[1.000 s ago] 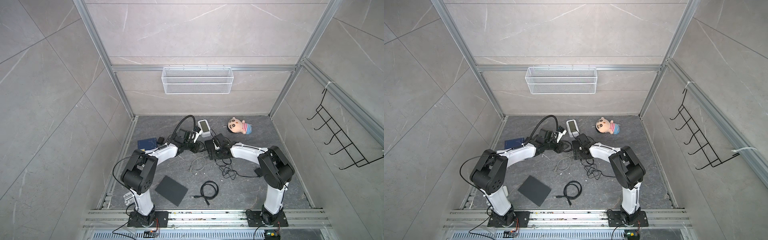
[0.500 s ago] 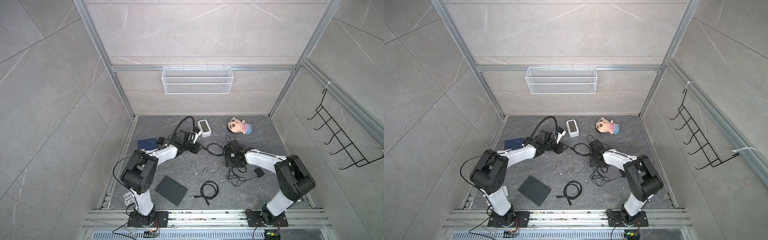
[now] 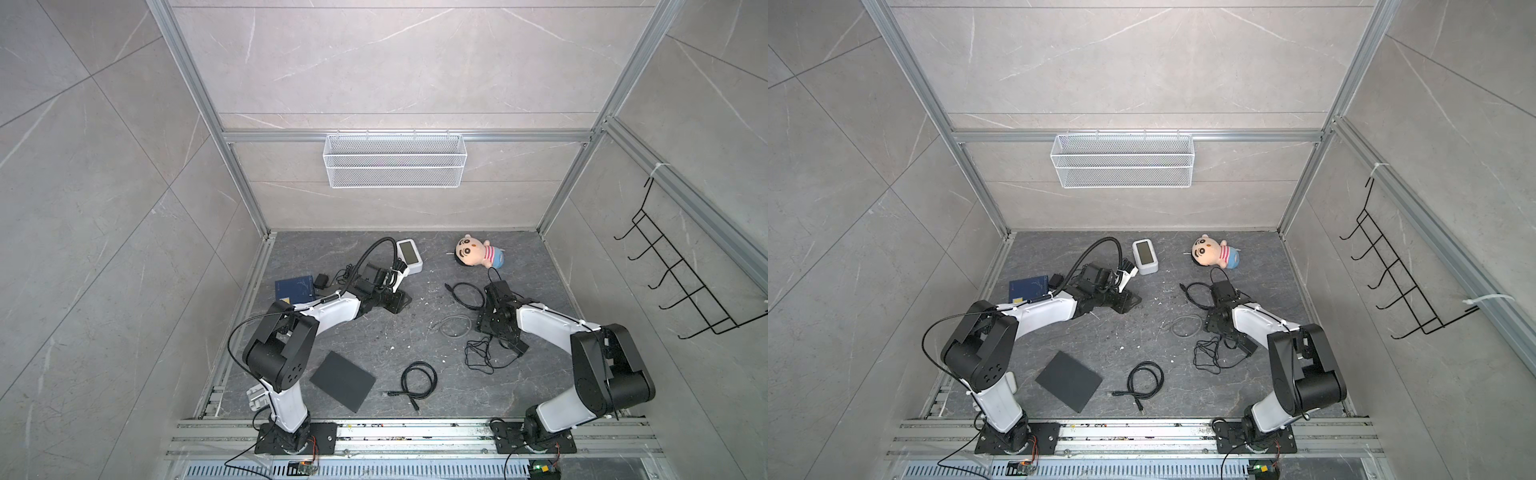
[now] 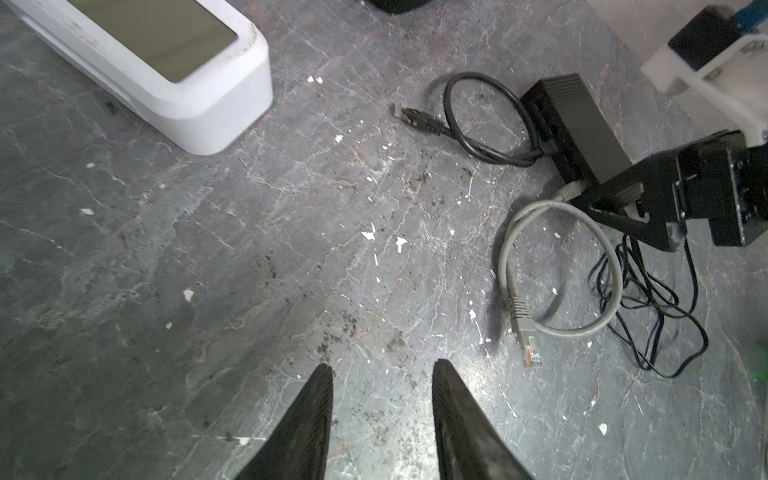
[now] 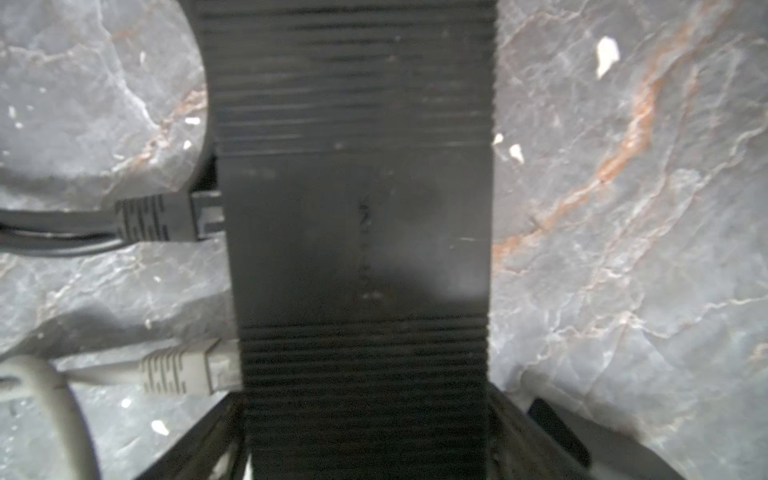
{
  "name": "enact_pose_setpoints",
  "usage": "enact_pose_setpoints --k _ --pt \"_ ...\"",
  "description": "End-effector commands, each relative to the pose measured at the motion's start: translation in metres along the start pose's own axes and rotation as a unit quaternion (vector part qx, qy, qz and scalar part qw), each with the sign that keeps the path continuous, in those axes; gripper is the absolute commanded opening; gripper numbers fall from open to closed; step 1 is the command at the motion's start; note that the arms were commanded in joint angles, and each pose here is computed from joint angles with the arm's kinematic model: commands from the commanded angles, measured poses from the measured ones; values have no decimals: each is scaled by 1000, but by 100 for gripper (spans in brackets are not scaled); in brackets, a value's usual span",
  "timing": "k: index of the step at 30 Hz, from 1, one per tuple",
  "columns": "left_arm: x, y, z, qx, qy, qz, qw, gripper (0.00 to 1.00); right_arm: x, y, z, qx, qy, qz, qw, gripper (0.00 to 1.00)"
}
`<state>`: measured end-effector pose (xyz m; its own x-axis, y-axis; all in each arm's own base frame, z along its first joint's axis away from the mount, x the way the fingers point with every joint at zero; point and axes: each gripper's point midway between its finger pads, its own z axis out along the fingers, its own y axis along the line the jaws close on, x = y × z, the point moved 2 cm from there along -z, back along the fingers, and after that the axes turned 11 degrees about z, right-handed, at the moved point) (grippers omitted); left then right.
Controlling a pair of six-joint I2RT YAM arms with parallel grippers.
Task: Insert the plug into the switch port
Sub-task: 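Release the switch box with right while left moves toward the black cable coil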
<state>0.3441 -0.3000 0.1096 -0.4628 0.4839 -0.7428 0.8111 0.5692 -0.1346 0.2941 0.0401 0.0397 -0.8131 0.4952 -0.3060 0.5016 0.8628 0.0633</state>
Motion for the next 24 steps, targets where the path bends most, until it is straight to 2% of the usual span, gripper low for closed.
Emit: enact_pose_setpoints --k 1,6,9,17,24 --pt "7 -16 -10 -8 26 -2 1000 42 -4 10 -24 -35 1 -1 999 90" --pt "43 -57 -14 -9 105 39 994 43 13 25 -53 -92 17 -24 995 93" --pt "62 -72 -18 -19 140 41 989 43 25 35 -64 -113 20 -45 992 94" --pt "97 -109 -33 -20 195 55 979 43 35 38 -60 -125 28 -54 990 95" --pt "120 -127 -35 -13 238 65 969 43 42 37 -52 -127 35 -61 989 95"
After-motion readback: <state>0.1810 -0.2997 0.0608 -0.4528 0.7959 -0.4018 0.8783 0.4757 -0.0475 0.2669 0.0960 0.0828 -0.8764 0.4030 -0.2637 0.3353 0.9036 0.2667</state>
